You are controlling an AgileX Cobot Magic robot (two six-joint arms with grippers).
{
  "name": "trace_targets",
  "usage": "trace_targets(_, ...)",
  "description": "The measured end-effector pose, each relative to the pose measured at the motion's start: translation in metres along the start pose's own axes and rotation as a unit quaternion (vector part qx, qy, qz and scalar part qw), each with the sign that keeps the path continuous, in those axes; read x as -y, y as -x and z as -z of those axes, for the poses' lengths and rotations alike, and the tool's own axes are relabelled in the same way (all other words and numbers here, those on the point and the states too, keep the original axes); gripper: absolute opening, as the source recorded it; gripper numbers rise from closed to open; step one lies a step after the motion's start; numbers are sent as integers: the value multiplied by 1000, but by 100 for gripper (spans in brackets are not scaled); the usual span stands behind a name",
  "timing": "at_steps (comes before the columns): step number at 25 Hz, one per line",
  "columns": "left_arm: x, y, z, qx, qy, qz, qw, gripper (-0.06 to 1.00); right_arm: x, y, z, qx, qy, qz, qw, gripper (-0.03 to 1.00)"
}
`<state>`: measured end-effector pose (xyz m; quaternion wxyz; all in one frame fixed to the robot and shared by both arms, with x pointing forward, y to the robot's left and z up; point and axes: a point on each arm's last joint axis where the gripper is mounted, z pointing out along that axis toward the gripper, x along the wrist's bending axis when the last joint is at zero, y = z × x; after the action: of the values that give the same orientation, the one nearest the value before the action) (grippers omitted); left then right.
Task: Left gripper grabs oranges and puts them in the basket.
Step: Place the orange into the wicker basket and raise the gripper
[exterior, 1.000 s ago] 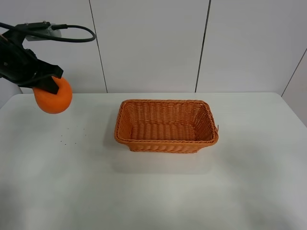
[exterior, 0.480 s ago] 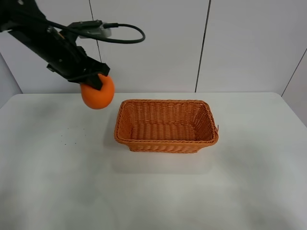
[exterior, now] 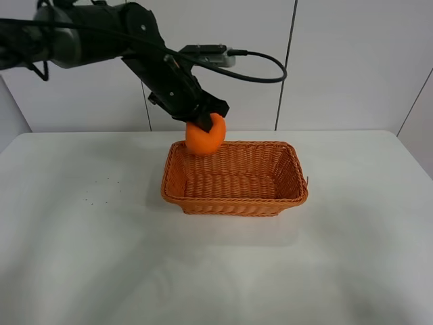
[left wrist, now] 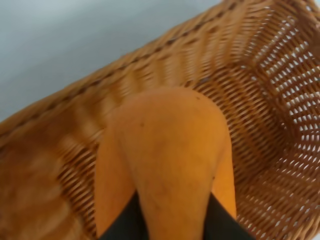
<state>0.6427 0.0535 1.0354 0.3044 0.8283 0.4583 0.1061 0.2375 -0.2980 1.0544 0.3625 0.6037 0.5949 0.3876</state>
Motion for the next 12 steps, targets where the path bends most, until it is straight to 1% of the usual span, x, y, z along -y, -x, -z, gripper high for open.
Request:
trace_targets(5, -5, 14, -33, 12, -8, -8, 1000, 22, 0, 0, 0, 0, 0, 0, 1000, 69)
trace_targets(12, 5, 13, -64, 13, -33, -5, 999, 22, 0, 0, 0, 0, 0, 0, 1000, 69)
